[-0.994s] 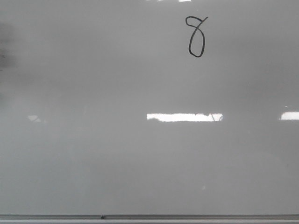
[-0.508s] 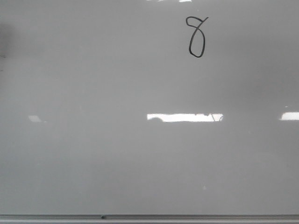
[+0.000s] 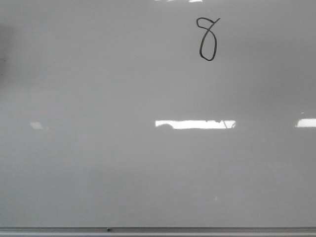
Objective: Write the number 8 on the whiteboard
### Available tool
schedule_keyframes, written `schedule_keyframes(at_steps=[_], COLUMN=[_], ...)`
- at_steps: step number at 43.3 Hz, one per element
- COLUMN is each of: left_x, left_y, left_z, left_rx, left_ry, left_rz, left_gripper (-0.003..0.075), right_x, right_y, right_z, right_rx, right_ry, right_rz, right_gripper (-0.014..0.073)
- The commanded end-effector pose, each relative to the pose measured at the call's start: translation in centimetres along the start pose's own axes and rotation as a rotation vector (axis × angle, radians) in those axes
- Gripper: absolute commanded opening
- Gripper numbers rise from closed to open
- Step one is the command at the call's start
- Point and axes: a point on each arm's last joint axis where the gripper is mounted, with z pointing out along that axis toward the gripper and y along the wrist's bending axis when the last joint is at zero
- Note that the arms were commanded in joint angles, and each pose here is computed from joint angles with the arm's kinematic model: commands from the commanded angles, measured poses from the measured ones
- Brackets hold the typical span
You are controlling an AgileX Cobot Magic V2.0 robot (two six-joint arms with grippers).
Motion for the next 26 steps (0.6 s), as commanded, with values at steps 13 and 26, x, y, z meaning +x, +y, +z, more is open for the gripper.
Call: schedule_keyframes(at_steps=[13, 26], left_x=[-1.03, -1.03], left_y=[-0.07, -0.07], left_z=[-0.70, -0.70], left_rx=[0.003, 0.003], left_ry=[-0.080, -0.080], left_rz=[0.048, 0.048], left_gripper=[0.0420, 0.0223], right_x=[-1.02, -1.01], right_y=[-0.26, -0.26], right_z=[-0.74, -0.74], right_rx=[0.025, 0.024], right_ry=[-0.088, -0.087], right_rz=[0.069, 0.077], right_gripper=[0.0478, 0.0111])
